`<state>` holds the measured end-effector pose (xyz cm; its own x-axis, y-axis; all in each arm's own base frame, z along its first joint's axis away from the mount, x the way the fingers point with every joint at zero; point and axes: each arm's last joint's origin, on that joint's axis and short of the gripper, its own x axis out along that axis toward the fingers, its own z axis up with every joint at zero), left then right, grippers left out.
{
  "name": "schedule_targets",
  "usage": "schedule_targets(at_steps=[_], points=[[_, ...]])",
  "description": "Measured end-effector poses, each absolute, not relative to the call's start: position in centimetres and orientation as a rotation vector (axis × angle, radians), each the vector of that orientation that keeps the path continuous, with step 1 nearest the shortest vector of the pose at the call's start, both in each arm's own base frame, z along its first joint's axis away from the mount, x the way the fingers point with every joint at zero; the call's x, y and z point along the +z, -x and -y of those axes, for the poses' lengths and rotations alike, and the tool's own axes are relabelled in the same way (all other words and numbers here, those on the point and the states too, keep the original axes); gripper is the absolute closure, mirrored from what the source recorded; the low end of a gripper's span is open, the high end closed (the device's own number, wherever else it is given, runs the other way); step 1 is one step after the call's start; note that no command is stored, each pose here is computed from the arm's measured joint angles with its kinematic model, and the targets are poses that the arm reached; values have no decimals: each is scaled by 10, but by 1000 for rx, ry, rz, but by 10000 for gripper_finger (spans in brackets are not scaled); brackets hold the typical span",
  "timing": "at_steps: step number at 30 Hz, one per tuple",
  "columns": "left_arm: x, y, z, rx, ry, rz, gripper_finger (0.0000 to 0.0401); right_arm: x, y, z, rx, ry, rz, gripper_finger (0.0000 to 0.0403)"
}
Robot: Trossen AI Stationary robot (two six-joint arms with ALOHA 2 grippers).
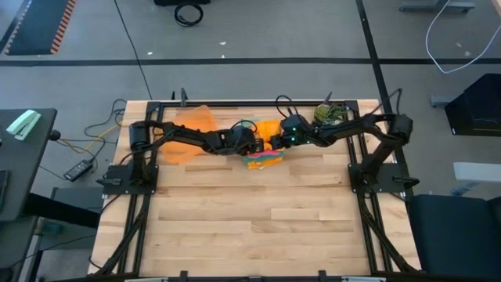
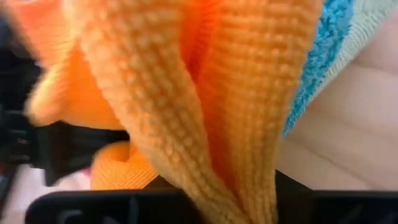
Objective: Fold microfiber towels
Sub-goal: Put the stacked towels into the transparent orange bin
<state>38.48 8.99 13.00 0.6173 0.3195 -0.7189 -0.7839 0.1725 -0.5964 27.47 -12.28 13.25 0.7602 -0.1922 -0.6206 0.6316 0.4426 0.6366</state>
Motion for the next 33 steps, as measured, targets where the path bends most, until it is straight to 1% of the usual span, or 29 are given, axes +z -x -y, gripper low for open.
schedule_targets(at_steps=[7, 12, 15, 18, 22, 26, 33], points=[[173, -378, -83, 810, 1021, -393, 320, 174, -270, 117, -500, -946, -351, 345], [212, -368, -74, 781, 925, -330, 320, 205, -265, 108, -478, -909, -236, 345], [231, -357, -70, 792, 899, -318, 320, 222, -273, 103, -459, -890, -182, 345], [244, -344, -64, 833, 849, -340, 320, 240, -295, 98, -422, -862, -151, 345], [258, -321, -53, 946, 765, -386, 321, 254, -340, 98, -376, -814, -156, 345], [268, -291, -44, 1094, 713, -445, 321, 256, -385, 109, -349, -782, -212, 345], [284, -236, -37, 1333, 592, -516, 321, 260, -457, 128, -235, -759, -170, 345]])
